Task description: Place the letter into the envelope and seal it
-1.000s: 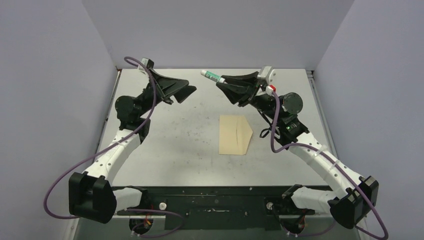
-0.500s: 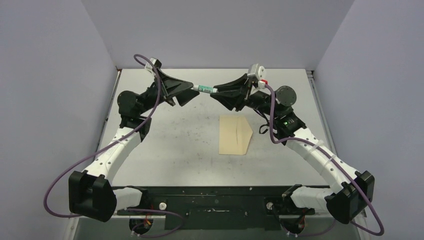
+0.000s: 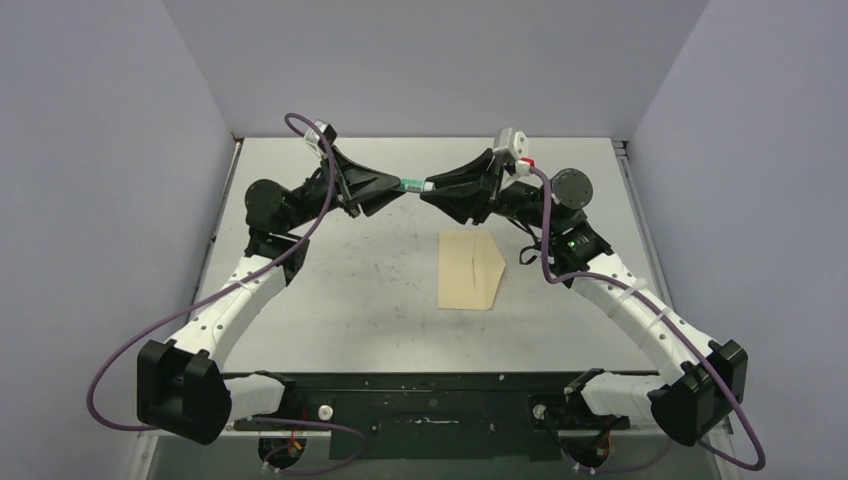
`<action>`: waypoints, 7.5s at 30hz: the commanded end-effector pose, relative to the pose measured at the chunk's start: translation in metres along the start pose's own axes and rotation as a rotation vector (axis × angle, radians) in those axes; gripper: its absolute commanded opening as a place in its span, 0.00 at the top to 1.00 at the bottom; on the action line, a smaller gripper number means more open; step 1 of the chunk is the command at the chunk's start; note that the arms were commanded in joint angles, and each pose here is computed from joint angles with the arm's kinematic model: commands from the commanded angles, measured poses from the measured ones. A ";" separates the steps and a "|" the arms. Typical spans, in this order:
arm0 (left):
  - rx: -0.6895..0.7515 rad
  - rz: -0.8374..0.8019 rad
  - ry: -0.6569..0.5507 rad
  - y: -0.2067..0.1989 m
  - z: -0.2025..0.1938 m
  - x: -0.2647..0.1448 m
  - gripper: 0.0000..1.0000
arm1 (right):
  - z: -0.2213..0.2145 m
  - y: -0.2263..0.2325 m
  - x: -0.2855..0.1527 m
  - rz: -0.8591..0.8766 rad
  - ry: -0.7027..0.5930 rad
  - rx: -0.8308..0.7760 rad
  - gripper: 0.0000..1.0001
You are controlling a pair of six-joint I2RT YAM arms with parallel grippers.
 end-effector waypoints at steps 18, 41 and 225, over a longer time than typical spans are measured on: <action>0.056 -0.060 0.029 -0.016 -0.004 0.004 1.00 | 0.023 -0.004 -0.001 0.026 -0.077 -0.036 0.59; -0.051 -0.259 -0.004 -0.033 -0.019 0.020 1.00 | 0.026 0.023 0.022 0.067 -0.284 -0.141 0.50; -0.117 1.246 0.228 0.437 -0.034 0.015 1.00 | -0.326 -0.016 -0.122 -1.067 1.081 0.553 0.95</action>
Point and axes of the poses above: each gripper's point midway between its finger pads, its own x axis out along the fingers, its own y axis along the line the jaws close on, z = x × y, the point moved 8 cm from there along -x, back along the fingers, and after that the axes turned 1 degree about -x, right-handed, at the moved point
